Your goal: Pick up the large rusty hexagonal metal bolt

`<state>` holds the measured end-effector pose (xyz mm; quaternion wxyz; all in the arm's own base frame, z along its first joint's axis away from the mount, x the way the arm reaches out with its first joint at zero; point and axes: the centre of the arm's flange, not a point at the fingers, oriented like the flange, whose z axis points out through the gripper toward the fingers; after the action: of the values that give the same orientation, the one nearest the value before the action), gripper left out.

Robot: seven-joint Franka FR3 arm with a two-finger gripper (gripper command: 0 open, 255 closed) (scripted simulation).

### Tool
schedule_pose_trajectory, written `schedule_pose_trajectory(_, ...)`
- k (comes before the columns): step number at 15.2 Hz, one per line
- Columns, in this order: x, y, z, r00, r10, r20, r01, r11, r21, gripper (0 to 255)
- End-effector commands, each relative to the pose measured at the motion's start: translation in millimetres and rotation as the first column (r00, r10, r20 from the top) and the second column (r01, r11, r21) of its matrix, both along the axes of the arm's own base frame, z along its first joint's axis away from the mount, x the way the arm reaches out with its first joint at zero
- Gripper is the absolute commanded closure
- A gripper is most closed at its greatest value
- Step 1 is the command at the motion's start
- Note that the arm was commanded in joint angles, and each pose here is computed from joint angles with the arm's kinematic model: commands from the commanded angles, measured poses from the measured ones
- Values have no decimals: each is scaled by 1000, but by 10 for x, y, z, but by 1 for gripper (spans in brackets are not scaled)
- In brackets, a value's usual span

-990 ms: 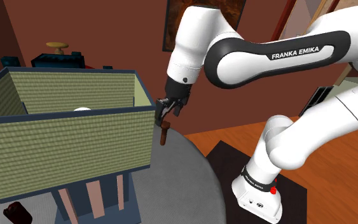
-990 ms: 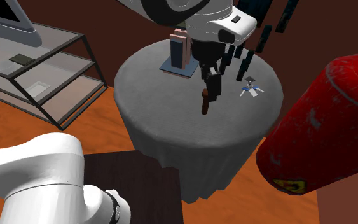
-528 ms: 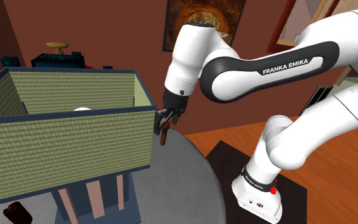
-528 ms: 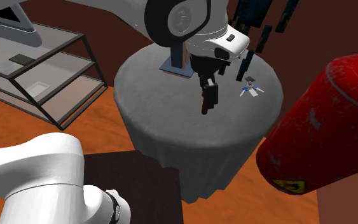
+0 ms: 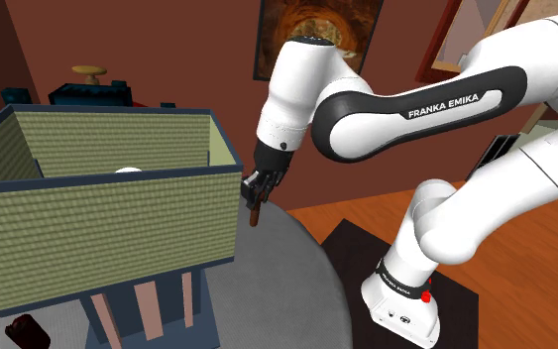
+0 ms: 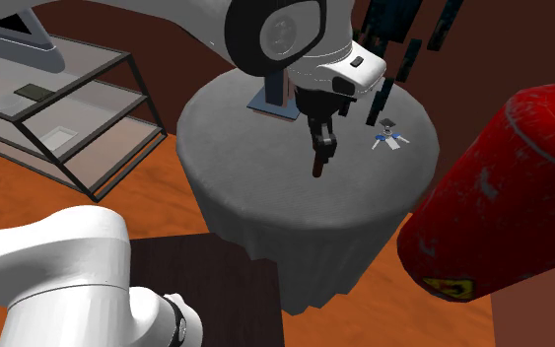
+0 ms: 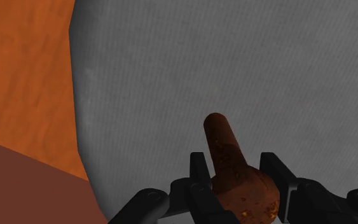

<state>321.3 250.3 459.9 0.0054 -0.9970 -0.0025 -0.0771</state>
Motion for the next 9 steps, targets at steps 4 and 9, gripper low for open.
schedule_pose_trajectory(4, -2, 2, 51, 1000, 0, -1, 0, 1000, 0, 255)
schedule_pose_trajectory(9, -2, 2, 315, 1000, 0, -1, 0, 1000, 0, 255)
